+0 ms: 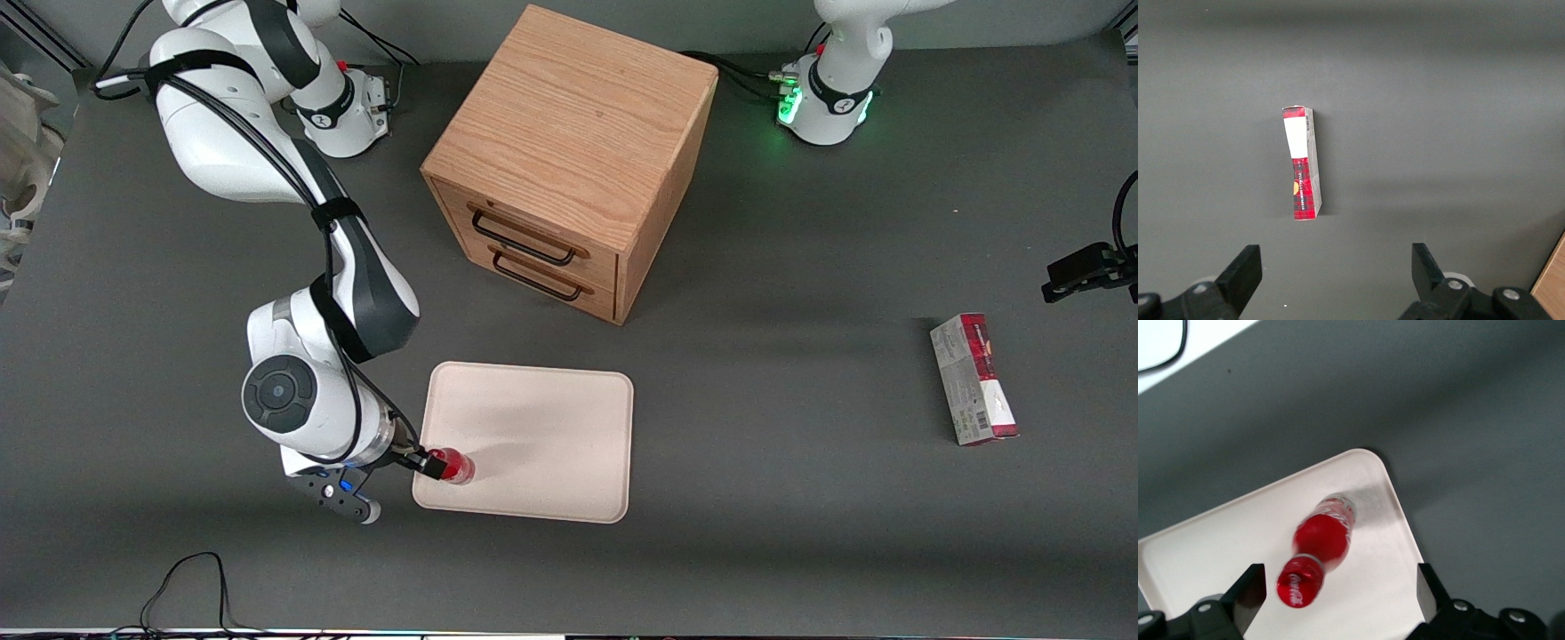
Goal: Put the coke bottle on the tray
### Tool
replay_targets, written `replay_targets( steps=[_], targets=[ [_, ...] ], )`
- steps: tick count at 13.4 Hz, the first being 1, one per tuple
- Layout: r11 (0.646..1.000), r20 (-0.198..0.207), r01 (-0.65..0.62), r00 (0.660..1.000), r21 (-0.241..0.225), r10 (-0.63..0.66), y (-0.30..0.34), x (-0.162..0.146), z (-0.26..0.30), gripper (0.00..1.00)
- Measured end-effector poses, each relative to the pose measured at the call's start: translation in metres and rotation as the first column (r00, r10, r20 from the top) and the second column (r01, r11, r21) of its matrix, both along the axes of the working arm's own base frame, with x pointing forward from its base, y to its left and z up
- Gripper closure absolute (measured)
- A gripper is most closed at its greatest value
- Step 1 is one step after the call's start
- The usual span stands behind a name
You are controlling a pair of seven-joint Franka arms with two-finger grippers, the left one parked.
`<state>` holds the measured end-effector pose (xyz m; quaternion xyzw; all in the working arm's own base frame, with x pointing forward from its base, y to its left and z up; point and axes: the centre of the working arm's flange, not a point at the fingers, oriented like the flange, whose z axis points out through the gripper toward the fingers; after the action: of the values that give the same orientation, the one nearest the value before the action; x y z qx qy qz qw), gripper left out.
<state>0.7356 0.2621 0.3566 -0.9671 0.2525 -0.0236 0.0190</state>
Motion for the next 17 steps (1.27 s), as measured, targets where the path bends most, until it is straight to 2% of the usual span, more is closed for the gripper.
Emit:
replay_targets(
  steps=[2,5,8,11,15,17],
  targets=[
    [1.0,0.013,0.01,1.0,0.005,-0.01,0.0,0.0,0.011,0.0],
    [1.0,-0.013,0.011,1.0,-0.01,-0.011,-0.005,-0.006,0.03,0.0],
    [0.996,-0.076,-0.081,0.994,-0.038,0.078,-0.024,-0.013,0.048,0.0],
    [0.977,-0.142,-0.206,0.97,-0.045,0.198,-0.058,-0.019,0.07,0.0],
    [0.944,-0.193,-0.328,0.929,-0.028,0.317,-0.103,-0.033,0.1,0.0],
    [0.924,-0.211,-0.383,0.902,0.011,0.377,-0.13,-0.047,0.114,0.0]
  ],
)
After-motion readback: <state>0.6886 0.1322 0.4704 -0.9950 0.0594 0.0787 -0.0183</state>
